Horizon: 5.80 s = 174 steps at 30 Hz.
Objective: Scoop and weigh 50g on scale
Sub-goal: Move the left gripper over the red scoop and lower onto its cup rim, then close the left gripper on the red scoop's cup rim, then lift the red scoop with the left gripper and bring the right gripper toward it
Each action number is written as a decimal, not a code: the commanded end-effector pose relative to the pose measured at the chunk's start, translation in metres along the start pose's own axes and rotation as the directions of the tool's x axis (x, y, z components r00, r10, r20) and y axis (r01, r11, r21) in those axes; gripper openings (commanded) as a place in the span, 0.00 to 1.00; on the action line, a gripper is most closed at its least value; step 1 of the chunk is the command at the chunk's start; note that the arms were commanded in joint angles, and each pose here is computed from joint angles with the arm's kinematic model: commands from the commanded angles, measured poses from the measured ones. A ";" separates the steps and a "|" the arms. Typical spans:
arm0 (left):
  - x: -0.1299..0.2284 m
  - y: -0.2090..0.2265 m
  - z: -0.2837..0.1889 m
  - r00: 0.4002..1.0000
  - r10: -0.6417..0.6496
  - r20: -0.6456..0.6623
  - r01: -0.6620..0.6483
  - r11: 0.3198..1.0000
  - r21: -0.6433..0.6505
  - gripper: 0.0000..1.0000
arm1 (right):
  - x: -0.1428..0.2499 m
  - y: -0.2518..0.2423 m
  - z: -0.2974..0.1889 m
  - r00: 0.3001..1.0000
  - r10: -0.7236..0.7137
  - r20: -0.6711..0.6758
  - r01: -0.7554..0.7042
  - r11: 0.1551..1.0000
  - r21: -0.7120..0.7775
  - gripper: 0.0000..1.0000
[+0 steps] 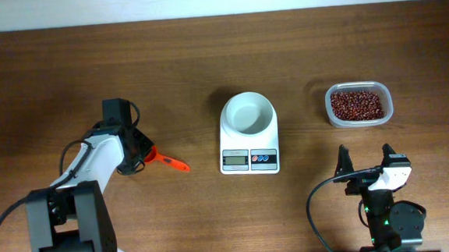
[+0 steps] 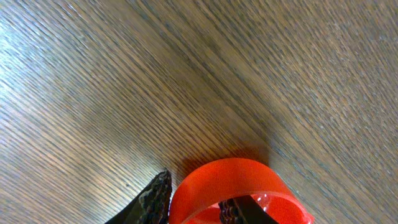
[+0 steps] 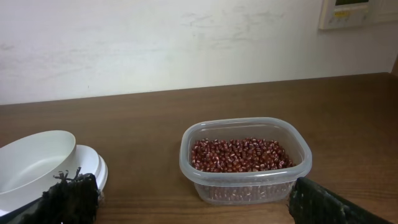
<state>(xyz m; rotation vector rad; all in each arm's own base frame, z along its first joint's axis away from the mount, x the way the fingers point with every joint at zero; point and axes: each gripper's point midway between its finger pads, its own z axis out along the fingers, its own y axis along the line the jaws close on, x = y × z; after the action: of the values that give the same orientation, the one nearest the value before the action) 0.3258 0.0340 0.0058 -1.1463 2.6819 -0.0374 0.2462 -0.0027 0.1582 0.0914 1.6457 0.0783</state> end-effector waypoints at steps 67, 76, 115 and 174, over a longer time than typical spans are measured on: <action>0.024 0.002 0.004 0.864 -0.491 -0.110 0.490 0.871 -0.038 0.45 | 0.002 -0.003 0.000 1.000 0.004 0.002 -0.004 1.000 0.015 0.99; 0.020 -0.002 0.005 0.859 -0.501 -0.103 0.502 0.865 -0.017 0.38 | 0.002 -0.003 0.000 1.000 0.004 0.002 -0.004 1.000 0.015 0.99; -0.027 -0.033 -0.169 0.967 -0.060 0.249 -0.067 0.879 0.471 0.00 | 0.001 -0.003 0.000 1.000 0.003 0.003 -0.004 1.000 0.015 0.99; 0.115 -0.044 -0.158 0.951 -0.192 -0.242 0.264 0.913 0.311 0.00 | -0.019 0.246 -0.036 0.567 0.017 -0.824 -0.764 0.384 -0.518 0.99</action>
<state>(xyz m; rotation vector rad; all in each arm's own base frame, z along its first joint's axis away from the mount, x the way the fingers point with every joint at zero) 0.2497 -0.0829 0.1414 -1.3840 2.5395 -0.6648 0.2051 0.2297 0.2067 -0.3611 2.1178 1.6298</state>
